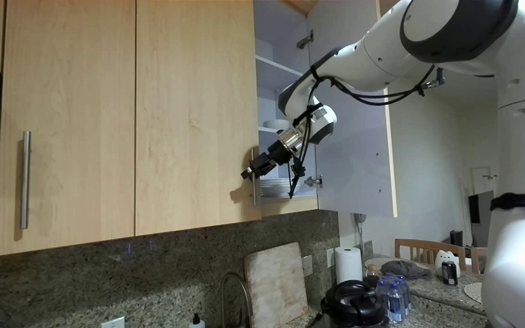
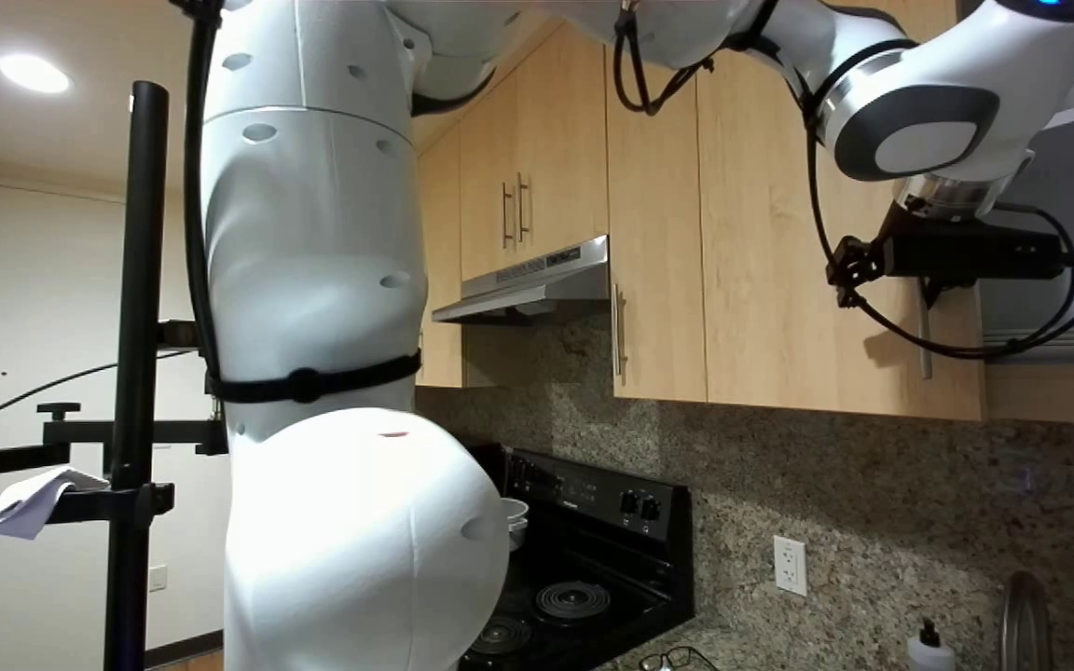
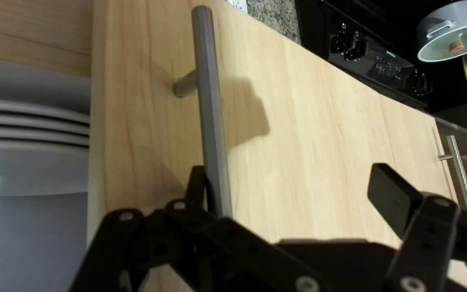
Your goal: Open the cabinet door
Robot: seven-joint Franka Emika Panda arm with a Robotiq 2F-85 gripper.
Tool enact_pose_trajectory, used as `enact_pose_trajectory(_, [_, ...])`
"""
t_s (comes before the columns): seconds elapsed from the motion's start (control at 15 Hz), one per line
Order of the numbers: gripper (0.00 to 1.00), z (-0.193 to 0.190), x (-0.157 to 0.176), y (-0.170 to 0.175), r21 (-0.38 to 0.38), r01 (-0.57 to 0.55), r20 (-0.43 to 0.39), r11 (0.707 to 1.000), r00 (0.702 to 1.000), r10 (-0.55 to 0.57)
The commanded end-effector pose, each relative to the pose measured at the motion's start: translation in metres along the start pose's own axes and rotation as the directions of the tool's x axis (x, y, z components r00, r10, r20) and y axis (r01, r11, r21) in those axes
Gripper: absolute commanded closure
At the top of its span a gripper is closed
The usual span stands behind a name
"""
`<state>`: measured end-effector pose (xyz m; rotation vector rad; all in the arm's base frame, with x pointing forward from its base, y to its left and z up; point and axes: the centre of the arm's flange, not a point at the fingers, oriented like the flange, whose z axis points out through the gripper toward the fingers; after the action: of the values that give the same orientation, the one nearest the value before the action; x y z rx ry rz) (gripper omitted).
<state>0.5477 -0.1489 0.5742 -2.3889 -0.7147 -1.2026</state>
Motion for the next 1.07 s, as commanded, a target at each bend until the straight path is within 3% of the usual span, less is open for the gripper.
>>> enact_pose_trajectory(0.0, [0.00, 0.013, -0.021, -0.051, 0.103, 0.019, 0.034, 0.994, 0.999, -0.023])
enact_pose_trajectory(0.6, [0.00, 0.002, -0.041, -0.083, 0.047, -0.026, 0.036, 0.999, 0.999, 0.025])
enact_pose_trajectory(1.0, [0.00, 0.020, -0.050, -0.117, -0.058, -0.045, -0.019, 0.997, 0.999, 0.044])
